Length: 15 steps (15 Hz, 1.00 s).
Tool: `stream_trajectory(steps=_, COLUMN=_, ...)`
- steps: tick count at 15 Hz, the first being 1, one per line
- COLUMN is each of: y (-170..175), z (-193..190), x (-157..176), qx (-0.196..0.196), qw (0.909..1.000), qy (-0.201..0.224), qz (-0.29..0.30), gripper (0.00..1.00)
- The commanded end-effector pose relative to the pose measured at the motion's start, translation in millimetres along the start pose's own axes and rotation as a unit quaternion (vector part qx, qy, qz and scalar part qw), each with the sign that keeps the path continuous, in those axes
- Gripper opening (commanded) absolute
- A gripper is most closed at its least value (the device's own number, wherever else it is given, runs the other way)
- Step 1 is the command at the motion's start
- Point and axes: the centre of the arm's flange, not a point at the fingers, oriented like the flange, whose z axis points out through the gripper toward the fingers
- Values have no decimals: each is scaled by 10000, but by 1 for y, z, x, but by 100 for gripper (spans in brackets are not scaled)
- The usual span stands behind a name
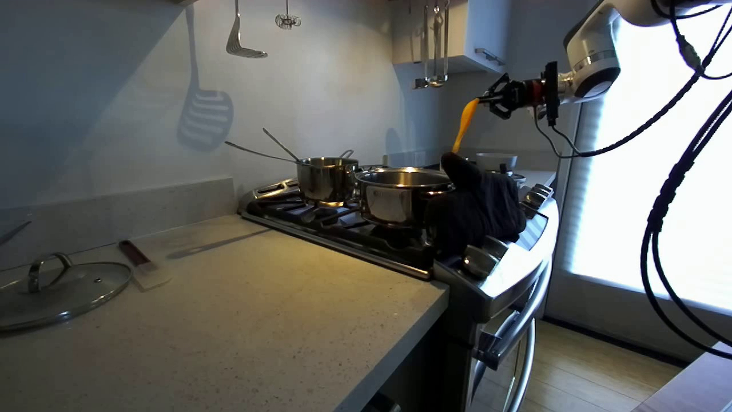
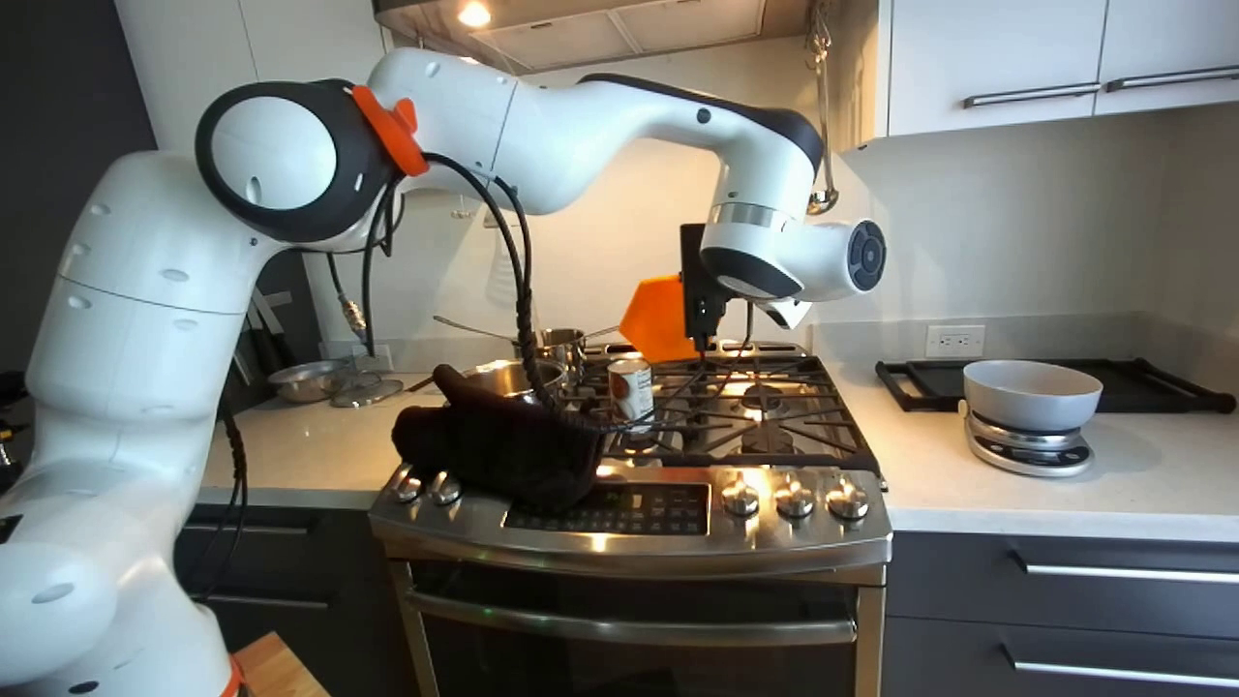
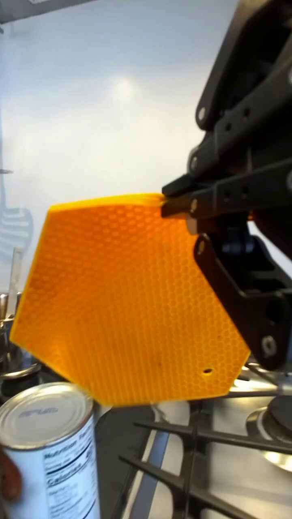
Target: Pick up the orange mat and put it on the kitchen counter to the right side of the stove
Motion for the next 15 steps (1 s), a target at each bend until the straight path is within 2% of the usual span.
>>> stream_trajectory(steps=1, y=-19, z=-40, x=22, qx=349, qw=9948, qy=947, qz=-121, gripper=1)
stream_trajectory(steps=3, y=-19, z=-63, x=35, qx=432, qw=9871, qy=1535, qz=-151, gripper=1)
stream_trajectory(steps=7, y=-3, z=-103, x=66, qx=379, qw=9698, qy=2407, qz=-125, gripper=1)
stream_trajectory(steps=13, y=35, z=-136, x=108, qx=-91, qw=9488, qy=3156, qz=77, gripper=1)
stream_trajectory(steps=15, y=46, z=-141, x=124, qx=-234, qw=9453, qy=3249, qz=169, gripper=1)
